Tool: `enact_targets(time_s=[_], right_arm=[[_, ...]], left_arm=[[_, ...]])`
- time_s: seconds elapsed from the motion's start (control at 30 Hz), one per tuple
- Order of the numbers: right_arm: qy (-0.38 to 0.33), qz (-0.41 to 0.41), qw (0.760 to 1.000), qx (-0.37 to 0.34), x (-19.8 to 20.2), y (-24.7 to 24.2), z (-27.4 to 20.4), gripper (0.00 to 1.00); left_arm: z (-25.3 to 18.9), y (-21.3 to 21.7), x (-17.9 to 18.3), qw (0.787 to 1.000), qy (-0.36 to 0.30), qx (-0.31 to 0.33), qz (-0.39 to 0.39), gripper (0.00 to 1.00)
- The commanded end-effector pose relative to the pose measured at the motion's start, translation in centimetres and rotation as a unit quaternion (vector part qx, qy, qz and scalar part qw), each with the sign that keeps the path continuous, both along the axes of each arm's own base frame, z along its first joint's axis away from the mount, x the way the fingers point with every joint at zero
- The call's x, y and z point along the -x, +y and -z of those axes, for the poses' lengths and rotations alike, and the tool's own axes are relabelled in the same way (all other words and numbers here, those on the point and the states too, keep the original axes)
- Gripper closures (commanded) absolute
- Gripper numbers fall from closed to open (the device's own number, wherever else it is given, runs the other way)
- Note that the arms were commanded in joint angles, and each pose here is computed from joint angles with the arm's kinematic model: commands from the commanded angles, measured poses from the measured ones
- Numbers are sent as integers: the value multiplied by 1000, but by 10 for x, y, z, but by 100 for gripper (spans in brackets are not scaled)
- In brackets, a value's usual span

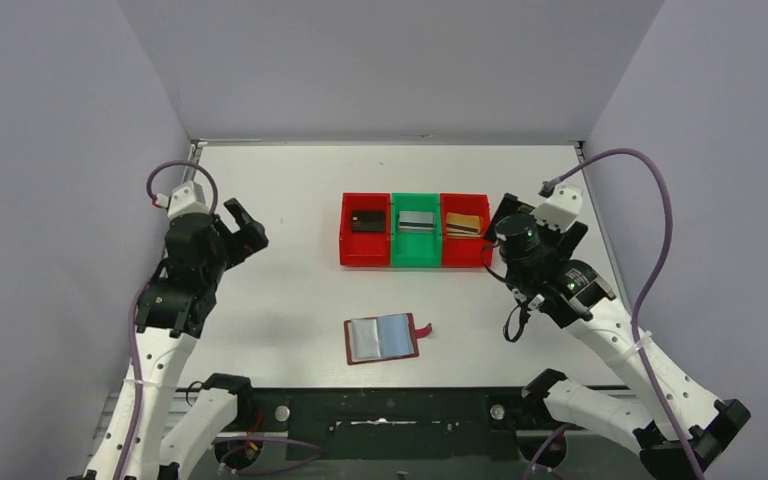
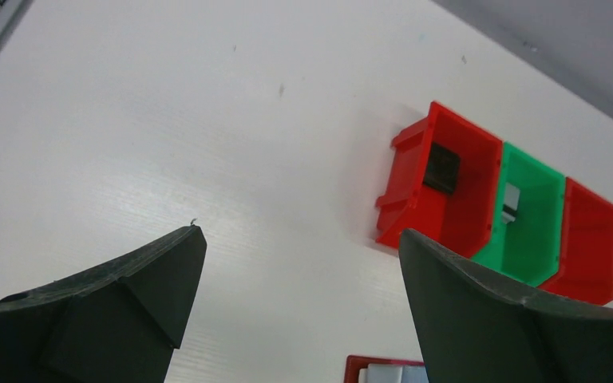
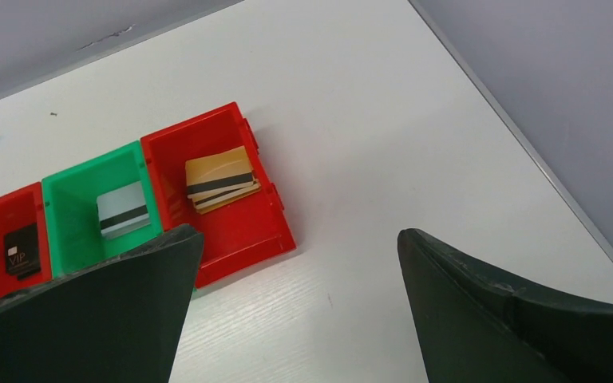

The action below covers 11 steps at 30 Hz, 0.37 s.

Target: Take the credit cards out of the card holder

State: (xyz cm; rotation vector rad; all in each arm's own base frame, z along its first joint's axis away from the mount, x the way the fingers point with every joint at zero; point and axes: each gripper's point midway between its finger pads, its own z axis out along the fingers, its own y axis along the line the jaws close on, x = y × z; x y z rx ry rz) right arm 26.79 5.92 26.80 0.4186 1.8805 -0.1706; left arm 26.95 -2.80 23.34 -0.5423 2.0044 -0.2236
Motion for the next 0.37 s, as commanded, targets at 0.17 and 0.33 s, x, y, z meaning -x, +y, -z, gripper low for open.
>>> enact_targets(time_s=[0.17, 0.33], right_arm=[[-43, -43, 997, -39, 0, -10, -30, 2], [-33, -48, 998, -32, 6, -13, -21, 2]], left_arm=[[-74, 24, -7, 997, -43, -35, -52, 6], [-76, 28, -1, 996, -48, -41, -61, 6]])
